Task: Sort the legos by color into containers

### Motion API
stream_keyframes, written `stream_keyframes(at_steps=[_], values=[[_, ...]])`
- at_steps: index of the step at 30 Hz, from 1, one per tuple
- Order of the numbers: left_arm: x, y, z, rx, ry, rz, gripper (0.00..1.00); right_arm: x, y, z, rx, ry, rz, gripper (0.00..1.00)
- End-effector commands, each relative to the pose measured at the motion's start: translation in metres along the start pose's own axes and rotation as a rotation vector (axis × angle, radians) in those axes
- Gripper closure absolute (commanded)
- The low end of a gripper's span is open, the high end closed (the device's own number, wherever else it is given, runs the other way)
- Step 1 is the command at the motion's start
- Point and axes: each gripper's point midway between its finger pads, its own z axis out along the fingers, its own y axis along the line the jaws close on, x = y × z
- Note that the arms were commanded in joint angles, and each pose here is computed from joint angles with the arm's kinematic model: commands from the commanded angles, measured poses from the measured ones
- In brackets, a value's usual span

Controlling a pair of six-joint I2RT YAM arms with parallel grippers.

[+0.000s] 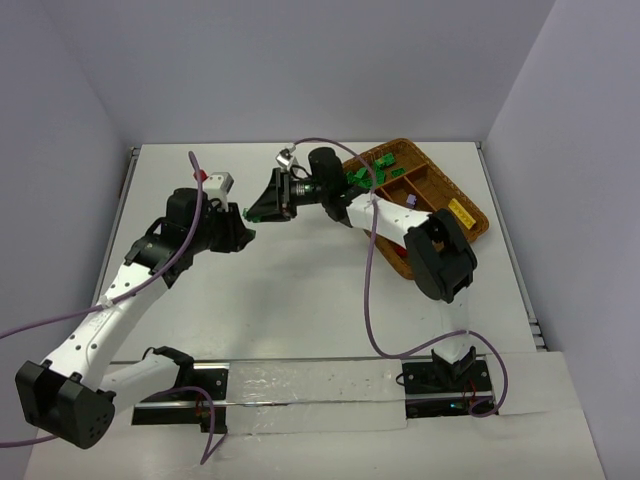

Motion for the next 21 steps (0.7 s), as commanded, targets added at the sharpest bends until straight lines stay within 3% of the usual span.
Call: stream_keyframes(at_steps=[1,4,10,17,21], values=[[-0.001,-0.005,0.004,0.031,-0.005,-0.001,1.00,-0.011,0.027,-0.017,-0.015,-0.026,-0.093,0.97],[0.000,-0.005,0.003,0.030,-0.001,-0.005,1.00,-0.028,0.019,-0.033,0.068,-0.097,-0.150,0.97],[-0.006,-0.012,-0.004,0.052,-0.024,-0.043,1.00,-0.081,-0.029,-0.136,0.622,-0.343,-0.327,0.94],[-0.011,-0.013,0.006,0.046,-0.040,-0.115,1.00,-0.101,-0.075,-0.271,1.077,-0.527,-0.329,0.93],[-0.022,-0.014,0.011,0.020,-0.047,-0.159,1.00,-0.116,-0.084,-0.322,1.168,-0.640,-0.293,0.93]])
